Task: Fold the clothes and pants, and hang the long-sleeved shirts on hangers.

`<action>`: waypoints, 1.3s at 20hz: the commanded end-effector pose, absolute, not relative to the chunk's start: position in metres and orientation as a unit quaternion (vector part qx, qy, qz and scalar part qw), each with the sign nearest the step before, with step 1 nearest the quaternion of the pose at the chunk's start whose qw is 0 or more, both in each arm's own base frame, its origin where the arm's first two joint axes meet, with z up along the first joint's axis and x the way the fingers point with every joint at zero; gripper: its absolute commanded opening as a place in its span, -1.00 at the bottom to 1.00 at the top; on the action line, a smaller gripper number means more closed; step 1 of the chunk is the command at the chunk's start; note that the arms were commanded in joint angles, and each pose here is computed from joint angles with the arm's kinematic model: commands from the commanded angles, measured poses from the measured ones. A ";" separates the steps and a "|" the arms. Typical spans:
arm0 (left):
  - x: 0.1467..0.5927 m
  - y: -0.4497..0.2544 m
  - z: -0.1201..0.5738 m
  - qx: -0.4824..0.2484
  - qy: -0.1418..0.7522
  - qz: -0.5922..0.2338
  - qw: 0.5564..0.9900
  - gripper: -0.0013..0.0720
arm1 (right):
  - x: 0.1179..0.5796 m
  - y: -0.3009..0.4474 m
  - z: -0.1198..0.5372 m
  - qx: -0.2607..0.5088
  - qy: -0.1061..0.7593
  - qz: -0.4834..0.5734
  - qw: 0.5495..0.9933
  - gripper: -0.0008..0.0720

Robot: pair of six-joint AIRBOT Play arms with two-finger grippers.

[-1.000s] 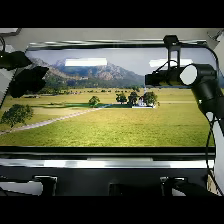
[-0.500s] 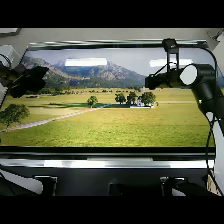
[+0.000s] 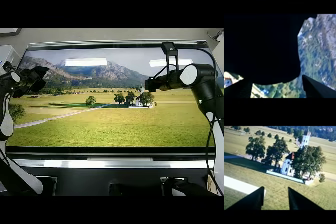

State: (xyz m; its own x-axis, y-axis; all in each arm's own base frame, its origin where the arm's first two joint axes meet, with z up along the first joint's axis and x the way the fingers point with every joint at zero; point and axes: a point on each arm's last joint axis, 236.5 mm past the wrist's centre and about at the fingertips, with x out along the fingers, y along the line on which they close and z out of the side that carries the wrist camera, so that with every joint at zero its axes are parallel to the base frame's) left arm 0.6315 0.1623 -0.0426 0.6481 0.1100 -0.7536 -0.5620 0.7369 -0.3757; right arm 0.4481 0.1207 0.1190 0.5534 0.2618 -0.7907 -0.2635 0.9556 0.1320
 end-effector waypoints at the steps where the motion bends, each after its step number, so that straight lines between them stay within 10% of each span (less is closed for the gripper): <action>1: 0.649 0.165 -0.046 -0.323 0.332 0.192 0.865 0.73 | 0.446 0.121 0.119 0.016 0.454 0.141 0.880 0.03; 3: 0.651 0.165 -0.041 -0.326 0.327 0.190 0.866 -0.77 | 0.446 0.121 0.119 0.023 0.455 0.137 0.879 0.03; 4: 0.653 0.163 -0.038 -0.330 0.324 0.187 0.867 -0.91 | 0.446 0.121 0.119 0.024 0.455 0.137 0.879 0.03; 12: 0.626 0.092 0.001 -0.299 0.422 0.073 0.853 -0.92 | 0.426 0.119 0.114 0.035 0.491 0.130 0.861 0.03; 26: 0.401 -0.329 0.105 -0.063 0.591 -0.292 0.750 -0.92 | 0.312 0.069 0.272 0.016 0.343 0.094 0.934 0.03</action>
